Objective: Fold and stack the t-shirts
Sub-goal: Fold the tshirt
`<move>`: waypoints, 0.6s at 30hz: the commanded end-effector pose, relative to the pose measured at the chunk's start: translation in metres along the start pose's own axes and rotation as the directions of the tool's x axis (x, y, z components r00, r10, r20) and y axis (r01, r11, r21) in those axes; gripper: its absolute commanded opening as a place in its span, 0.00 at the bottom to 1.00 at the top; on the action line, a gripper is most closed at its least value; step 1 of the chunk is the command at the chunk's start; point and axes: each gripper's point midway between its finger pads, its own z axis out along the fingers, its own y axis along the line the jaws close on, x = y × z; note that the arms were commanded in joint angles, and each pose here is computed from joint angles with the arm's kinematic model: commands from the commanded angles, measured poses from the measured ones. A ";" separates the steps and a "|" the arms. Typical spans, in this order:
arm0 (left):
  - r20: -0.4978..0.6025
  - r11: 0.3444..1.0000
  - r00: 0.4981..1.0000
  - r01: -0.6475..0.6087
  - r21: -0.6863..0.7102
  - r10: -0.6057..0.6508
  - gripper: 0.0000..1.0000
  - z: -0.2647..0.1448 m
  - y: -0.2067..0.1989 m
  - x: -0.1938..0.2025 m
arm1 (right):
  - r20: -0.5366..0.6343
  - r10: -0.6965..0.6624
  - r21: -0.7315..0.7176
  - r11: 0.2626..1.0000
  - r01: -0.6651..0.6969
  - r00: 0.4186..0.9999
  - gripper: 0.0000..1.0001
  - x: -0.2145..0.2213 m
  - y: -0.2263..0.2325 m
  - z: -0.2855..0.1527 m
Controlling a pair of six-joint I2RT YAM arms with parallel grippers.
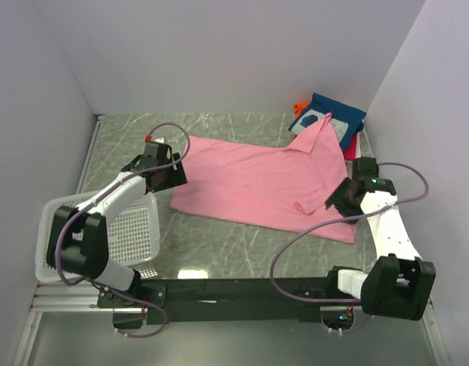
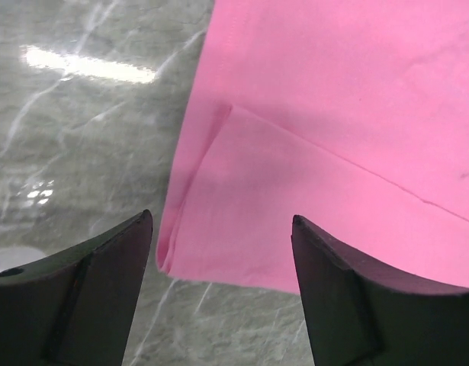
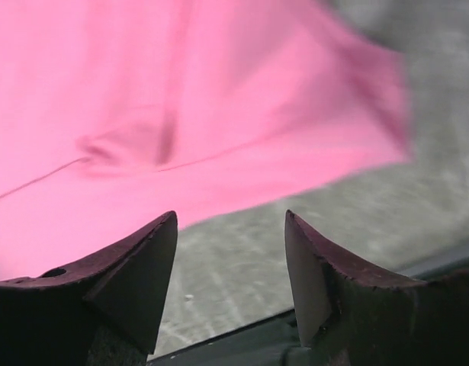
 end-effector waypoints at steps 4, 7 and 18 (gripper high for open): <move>-0.048 0.993 0.997 -0.053 0.106 0.058 0.79 0.024 -0.031 -0.004 | -0.022 -0.067 -0.174 0.983 0.062 0.998 0.64 0.003 0.082 0.021; -0.085 0.989 0.994 -0.053 0.135 0.065 0.79 0.034 -0.039 0.003 | -0.058 -0.107 -0.159 0.983 0.096 0.993 0.64 0.010 0.096 0.034; -0.133 0.991 0.988 -0.058 0.117 0.074 0.78 0.048 -0.036 0.016 | -0.173 -0.143 -0.043 0.990 0.138 0.975 0.58 0.031 0.096 0.062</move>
